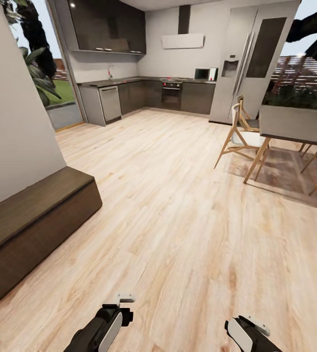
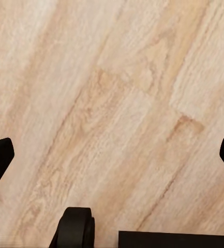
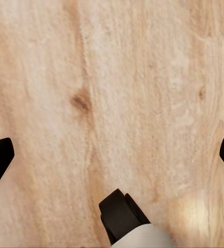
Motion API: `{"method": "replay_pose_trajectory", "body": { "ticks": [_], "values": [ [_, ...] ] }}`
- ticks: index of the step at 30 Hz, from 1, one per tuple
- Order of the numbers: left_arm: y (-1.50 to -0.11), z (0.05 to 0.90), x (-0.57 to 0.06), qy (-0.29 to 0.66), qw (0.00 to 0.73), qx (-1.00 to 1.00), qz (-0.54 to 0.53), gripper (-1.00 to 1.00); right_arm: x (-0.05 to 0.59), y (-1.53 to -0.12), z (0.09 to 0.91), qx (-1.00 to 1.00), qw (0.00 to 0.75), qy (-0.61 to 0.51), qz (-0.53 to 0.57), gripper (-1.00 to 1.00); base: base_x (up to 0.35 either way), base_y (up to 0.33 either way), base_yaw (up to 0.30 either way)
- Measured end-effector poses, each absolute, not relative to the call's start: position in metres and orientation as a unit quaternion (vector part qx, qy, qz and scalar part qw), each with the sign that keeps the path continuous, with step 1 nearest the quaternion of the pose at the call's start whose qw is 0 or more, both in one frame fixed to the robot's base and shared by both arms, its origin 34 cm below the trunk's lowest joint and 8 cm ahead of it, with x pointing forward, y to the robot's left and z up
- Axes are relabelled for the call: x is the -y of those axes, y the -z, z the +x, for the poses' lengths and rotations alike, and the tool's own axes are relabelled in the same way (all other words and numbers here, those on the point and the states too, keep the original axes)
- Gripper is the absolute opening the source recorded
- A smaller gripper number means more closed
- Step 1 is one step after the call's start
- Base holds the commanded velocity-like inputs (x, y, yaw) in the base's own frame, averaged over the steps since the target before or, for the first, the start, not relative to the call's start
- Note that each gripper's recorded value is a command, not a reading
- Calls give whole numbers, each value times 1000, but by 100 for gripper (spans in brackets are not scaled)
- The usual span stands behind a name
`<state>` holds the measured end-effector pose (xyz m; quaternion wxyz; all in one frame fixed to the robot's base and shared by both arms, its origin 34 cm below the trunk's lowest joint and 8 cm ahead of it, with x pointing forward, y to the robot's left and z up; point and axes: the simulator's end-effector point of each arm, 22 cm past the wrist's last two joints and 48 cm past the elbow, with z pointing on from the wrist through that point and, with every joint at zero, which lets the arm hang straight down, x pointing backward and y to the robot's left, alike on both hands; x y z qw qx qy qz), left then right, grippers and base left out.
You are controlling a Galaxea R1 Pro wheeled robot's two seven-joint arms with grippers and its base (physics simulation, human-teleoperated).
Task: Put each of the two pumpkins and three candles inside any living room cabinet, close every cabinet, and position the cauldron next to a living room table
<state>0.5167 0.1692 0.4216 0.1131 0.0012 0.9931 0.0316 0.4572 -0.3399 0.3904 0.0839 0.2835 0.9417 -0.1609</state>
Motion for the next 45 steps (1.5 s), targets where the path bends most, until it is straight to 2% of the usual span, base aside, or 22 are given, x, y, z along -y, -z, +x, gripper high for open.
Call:
{"method": "replay_pose_trajectory", "body": {
  "ticks": [27, 38, 45],
  "values": [
    [-422, 516, -165, -27, 111, -993, -4, 100, 322, -389, 458, -946, 82, 151, 275, 100, -6, -27, 267],
    [-419, 515, -190, -28, 102, -992, -67, 100, 323, -389, 458, -946, 83, 152, 275, 100, 0, -65, 267],
    [-421, 525, -193, -30, 128, -988, -80, 100, 322, -388, 458, -946, 82, 152, 274, 100, 0, -169, 267]
  ]
}}
